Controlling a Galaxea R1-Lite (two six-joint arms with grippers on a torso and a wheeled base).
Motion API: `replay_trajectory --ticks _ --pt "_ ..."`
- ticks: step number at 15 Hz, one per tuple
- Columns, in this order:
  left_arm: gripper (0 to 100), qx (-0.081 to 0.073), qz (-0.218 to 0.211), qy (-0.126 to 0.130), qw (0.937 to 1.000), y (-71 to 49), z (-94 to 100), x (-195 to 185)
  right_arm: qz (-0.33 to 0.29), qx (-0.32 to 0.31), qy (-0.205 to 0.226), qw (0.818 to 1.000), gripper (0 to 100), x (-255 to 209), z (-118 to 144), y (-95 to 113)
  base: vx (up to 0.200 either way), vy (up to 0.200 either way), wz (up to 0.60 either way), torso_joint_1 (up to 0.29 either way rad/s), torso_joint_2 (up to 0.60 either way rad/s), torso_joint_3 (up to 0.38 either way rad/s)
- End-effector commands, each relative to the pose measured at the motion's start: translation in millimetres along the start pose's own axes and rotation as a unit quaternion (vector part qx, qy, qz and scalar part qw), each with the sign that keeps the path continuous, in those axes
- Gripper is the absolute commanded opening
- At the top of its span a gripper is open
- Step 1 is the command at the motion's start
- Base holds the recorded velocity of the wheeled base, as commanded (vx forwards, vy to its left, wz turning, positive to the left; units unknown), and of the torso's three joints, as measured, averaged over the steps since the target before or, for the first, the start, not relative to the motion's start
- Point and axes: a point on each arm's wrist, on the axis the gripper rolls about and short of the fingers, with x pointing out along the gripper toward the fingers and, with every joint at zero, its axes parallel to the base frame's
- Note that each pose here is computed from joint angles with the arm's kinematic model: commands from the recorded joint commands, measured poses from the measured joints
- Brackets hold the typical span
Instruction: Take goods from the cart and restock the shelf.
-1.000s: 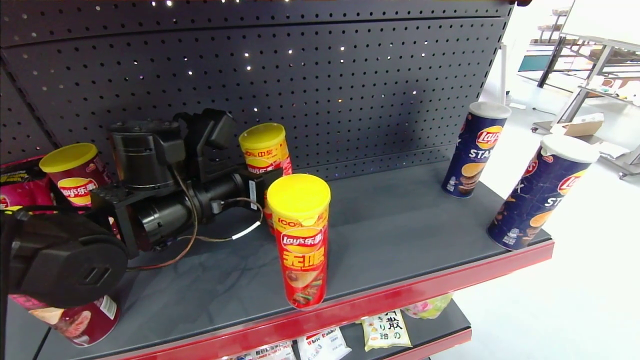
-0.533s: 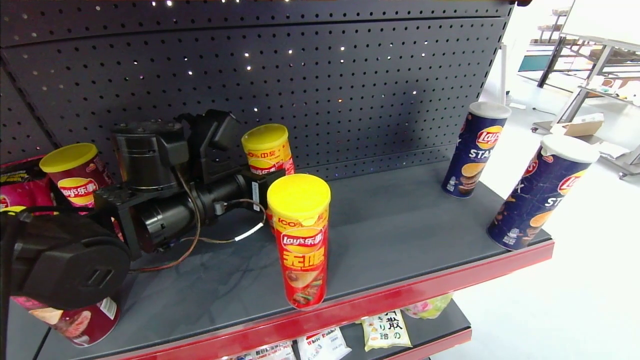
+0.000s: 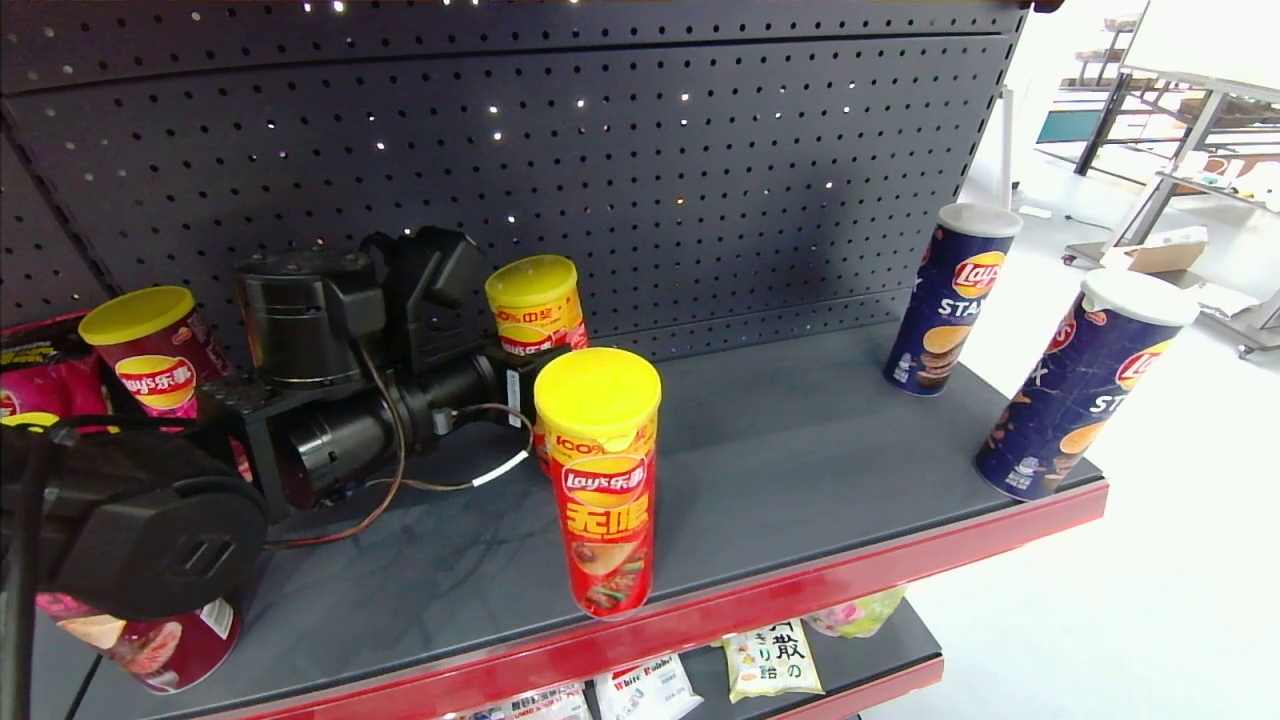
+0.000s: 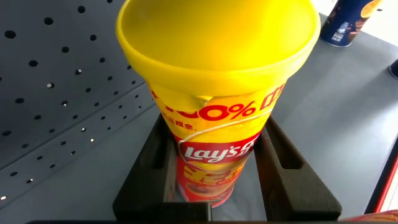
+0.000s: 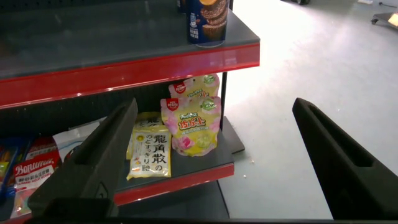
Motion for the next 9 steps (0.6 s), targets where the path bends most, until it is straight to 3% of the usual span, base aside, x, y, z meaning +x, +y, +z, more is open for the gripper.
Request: replay_trajectory --ticks 1,6,7,9 --pt "0 0.000 0.001 0.000 1.0000 0.1 0.0 0.2 0.000 0.000 0.000 1.000 100 0.0 -0.2 0.0 0.000 0.000 0.00 0.000 0.00 0.000" --pt "0 0.000 0.003 0.007 1.0000 -3.3 -4.6 1.9 0.000 0.000 -0.001 1.000 100 -0.1 0.2 0.0 0.000 0.000 0.00 0.000 0.00 0.000" --pt "100 0.000 0.003 0.007 1.0000 -3.3 -4.6 1.9 0.000 0.000 -0.001 1.000 100 -0.1 0.2 0.0 0.000 0.000 0.00 0.000 0.00 0.000" --pt "100 0.001 0.010 0.009 0.9999 -5.6 -5.9 1.7 0.000 0.000 0.000 1.000 100 0.0 -0.2 0.0 0.000 0.000 0.00 0.000 0.00 0.000"
